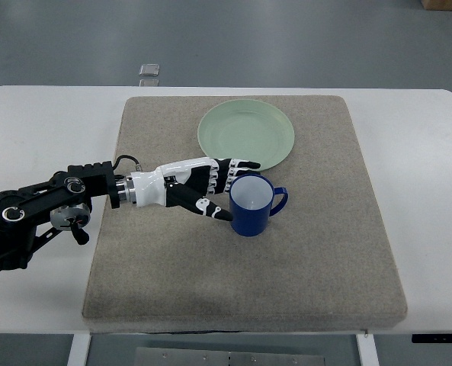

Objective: Place cup left of plate with left hand
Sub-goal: 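Close the left hand fingers around the blue mug body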

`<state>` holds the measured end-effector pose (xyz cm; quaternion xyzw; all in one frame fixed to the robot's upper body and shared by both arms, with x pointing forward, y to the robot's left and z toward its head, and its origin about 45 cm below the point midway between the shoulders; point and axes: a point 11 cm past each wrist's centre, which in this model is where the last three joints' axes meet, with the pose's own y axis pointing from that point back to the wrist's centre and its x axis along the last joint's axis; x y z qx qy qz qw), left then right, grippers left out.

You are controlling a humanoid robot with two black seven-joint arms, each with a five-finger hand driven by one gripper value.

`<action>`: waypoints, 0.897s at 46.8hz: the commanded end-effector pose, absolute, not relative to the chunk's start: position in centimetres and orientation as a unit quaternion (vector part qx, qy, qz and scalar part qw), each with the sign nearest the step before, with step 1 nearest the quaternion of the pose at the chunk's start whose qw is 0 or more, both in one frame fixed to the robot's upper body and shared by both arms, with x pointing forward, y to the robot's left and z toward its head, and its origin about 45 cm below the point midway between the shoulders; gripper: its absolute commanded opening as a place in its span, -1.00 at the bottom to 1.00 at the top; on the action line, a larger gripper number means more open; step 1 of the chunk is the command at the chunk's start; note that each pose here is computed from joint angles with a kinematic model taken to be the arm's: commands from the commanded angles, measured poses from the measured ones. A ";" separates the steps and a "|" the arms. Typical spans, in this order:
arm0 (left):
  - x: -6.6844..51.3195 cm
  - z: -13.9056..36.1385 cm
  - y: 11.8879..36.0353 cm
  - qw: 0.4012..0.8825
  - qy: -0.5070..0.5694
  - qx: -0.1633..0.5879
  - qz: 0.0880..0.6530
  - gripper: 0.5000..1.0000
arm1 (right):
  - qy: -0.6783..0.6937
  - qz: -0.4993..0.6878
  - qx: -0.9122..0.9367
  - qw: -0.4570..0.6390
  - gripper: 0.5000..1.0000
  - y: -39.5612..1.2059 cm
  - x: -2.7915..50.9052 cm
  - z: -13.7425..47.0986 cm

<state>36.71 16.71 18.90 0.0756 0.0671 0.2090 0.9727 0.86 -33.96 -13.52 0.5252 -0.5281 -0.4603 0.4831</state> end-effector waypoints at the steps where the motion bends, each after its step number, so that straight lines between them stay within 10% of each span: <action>1: 36.8 18.8 16.8 0.972 0.067 0.076 0.212 0.98 | -0.528 -0.460 0.525 0.483 0.73 -34.0 0.9 -13.5; 42: 37.5 17.3 15.2 0.967 0.068 0.083 0.230 0.98 | -0.528 -0.460 0.525 0.483 0.73 -34.0 0.9 -13.5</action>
